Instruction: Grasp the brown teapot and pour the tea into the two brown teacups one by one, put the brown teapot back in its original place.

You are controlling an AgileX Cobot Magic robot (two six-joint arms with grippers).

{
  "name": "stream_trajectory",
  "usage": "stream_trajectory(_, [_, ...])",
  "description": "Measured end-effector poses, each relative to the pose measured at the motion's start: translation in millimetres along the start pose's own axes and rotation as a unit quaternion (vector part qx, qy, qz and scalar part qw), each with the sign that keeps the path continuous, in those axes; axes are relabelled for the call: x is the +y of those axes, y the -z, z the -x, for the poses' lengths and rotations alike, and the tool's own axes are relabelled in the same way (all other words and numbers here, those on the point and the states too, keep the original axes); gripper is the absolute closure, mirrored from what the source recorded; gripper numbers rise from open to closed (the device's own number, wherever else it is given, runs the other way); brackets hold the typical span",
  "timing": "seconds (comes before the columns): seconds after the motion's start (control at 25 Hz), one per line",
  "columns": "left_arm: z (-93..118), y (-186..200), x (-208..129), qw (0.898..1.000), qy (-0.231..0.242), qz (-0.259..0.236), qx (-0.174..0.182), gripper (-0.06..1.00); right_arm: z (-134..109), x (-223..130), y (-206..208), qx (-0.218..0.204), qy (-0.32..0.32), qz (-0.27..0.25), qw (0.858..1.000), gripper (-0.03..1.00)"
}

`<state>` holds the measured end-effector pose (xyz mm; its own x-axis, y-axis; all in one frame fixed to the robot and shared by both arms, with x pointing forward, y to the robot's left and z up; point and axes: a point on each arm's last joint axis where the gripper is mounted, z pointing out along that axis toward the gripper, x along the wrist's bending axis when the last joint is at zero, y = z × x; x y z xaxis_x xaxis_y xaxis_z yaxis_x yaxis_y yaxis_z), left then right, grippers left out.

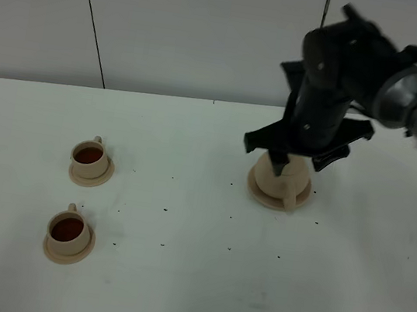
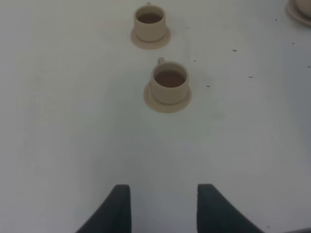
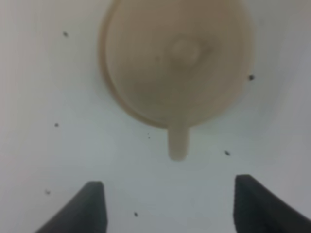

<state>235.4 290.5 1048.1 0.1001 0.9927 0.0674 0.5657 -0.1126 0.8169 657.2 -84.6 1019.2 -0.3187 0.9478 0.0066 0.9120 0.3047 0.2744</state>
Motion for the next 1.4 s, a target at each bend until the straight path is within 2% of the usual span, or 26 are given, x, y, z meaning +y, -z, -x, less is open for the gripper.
stream_trajectory(0.12, [0,0,0,1.000,0.000,0.000,0.000,0.55,23,-7,17,-0.005,-0.027,0.003,1.000,0.48])
stream_trajectory(0.24, [0,0,0,1.000,0.000,0.000,0.000,0.55,50,-24,20,-0.016,-0.055,-0.021,0.998,0.49])
stream_trajectory(0.48, [0,0,0,1.000,0.000,0.000,0.000,0.55,102,-79,33,-0.041,-0.112,-0.074,0.990,0.51])
stream_trajectory(0.64, [0,0,0,1.000,0.000,0.000,0.000,0.55,119,-125,59,-0.048,-0.141,-0.084,0.985,0.51])
stream_trajectory(1.04, [0,0,0,1.000,0.000,0.000,0.000,0.55,104,-247,91,-0.045,-0.153,-0.072,0.985,0.51])
stream_trajectory(1.2, [0,0,0,1.000,0.000,0.000,0.000,0.55,96,-286,99,-0.036,-0.157,-0.051,0.986,0.51])
stream_trajectory(1.4, [0,0,0,1.000,0.000,0.000,0.000,0.55,90,-322,112,-0.031,-0.158,0.007,0.987,0.51])
